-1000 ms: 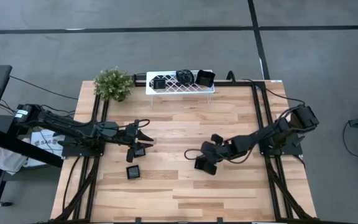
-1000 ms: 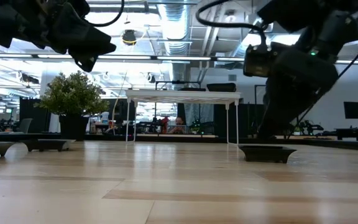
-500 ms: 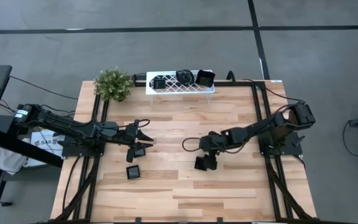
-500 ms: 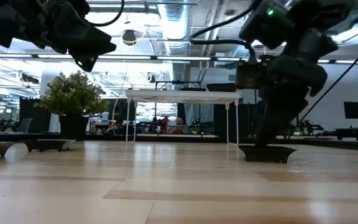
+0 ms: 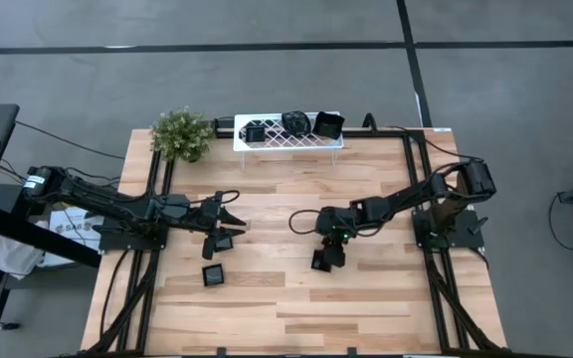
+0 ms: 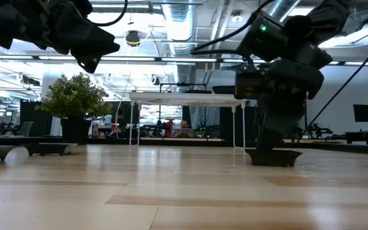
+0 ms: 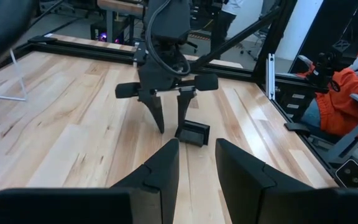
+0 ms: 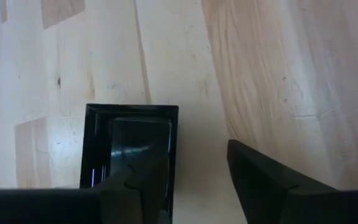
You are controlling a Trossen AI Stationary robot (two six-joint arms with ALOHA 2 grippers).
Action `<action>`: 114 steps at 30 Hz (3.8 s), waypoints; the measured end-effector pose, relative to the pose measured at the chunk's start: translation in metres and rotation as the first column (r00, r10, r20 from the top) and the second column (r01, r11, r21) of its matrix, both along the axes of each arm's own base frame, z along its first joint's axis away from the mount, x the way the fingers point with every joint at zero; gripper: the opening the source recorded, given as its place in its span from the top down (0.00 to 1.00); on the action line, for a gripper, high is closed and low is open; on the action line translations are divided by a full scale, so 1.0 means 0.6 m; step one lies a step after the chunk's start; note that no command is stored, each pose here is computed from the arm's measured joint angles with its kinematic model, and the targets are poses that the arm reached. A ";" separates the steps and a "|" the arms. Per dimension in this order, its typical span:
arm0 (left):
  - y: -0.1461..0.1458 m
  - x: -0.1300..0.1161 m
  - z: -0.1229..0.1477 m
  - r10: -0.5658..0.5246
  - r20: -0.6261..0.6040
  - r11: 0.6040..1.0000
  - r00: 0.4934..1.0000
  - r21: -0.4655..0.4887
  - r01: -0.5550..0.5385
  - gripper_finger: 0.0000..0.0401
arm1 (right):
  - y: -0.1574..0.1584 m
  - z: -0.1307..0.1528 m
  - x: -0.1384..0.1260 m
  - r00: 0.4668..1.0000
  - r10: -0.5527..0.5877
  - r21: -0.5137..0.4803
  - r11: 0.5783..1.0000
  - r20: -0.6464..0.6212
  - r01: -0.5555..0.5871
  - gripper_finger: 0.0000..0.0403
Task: Pick & Place Mini shaped plates
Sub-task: Stack the black square plate on top of the black square plate on the shelf
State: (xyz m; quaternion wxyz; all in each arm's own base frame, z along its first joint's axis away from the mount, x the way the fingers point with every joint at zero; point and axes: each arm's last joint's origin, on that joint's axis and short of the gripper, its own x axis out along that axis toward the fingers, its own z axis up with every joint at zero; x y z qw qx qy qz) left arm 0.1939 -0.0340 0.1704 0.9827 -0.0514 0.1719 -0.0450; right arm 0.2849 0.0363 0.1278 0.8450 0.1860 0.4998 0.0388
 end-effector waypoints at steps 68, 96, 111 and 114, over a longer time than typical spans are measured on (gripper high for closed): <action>0.001 0.000 0.000 0.005 0.014 0.993 1.000 0.122 -0.007 0.74 | -0.050 0.155 0.097 0.903 -0.196 -0.090 0.965 0.383 0.248 1.00; -0.013 0.022 -0.048 0.024 -0.082 0.906 0.996 0.423 0.012 0.59 | -0.055 0.186 0.115 0.727 -0.402 0.046 0.889 0.557 0.456 1.00; -0.055 0.007 -0.040 0.024 -0.100 0.408 0.995 0.909 0.082 0.62 | -0.083 0.181 0.113 0.710 -0.588 0.334 0.808 0.388 0.486 1.00; -0.056 0.010 -0.032 0.004 -0.073 0.360 0.997 0.931 0.067 0.64 | -0.094 0.181 0.112 0.723 -0.591 0.379 0.800 0.358 0.466 1.00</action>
